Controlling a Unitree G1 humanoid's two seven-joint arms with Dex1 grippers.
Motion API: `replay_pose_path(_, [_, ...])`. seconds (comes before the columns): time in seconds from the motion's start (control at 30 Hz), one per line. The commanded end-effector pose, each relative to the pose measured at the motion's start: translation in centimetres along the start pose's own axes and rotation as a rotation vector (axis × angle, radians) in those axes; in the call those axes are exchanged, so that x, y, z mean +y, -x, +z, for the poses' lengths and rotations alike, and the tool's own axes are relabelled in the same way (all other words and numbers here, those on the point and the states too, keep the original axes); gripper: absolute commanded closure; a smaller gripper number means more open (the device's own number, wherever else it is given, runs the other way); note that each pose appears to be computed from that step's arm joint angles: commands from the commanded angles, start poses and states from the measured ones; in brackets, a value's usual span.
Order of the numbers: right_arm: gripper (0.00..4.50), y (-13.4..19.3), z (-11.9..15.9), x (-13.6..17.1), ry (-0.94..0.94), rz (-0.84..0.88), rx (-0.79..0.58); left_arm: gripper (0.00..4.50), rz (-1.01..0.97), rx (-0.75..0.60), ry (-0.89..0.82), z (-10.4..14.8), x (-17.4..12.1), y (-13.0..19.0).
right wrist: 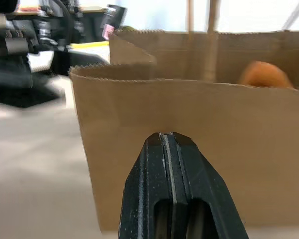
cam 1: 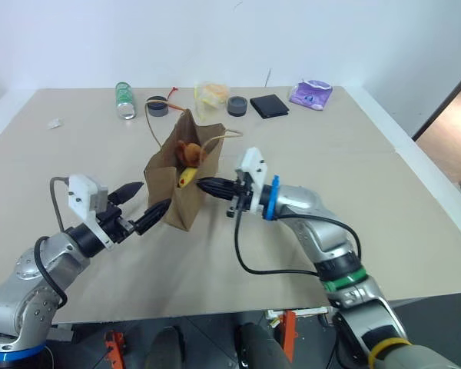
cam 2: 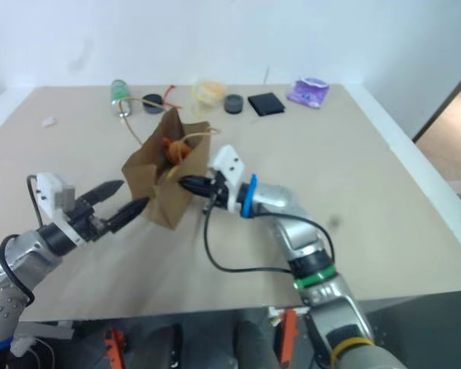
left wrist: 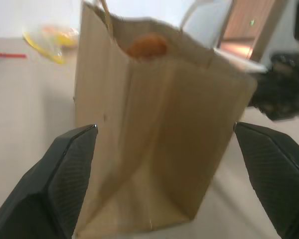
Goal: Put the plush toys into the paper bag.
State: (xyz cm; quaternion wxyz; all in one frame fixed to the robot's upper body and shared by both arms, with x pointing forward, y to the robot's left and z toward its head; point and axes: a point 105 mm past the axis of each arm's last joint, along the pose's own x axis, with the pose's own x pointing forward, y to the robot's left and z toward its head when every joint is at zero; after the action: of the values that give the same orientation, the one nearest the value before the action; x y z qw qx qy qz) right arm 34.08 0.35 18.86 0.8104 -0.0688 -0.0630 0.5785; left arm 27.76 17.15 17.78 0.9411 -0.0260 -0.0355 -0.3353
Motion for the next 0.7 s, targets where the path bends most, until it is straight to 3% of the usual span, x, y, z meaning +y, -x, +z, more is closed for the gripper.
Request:
replay_pose_path(0.03, [4.43,-2.0,1.8,0.2,0.058,0.043,-0.051,0.00,0.010,-0.047,-0.071,1.2,0.0,-0.3])
replay_pose_path(0.27, [4.43,-3.8,2.1,0.6,0.061,0.072,-0.076,0.00,0.057,-0.065,-0.120,1.2,0.6,-0.9])
replay_pose_path(0.57, [4.43,-3.9,2.8,1.2,0.059,0.083,-0.108,0.00,0.136,-0.067,-0.172,0.5,1.9,-3.0])
replay_pose_path(0.7, [4.50,-3.7,3.3,1.2,0.056,0.078,-0.125,1.19,0.113,-0.046,-0.175,-0.2,1.7,-3.3])
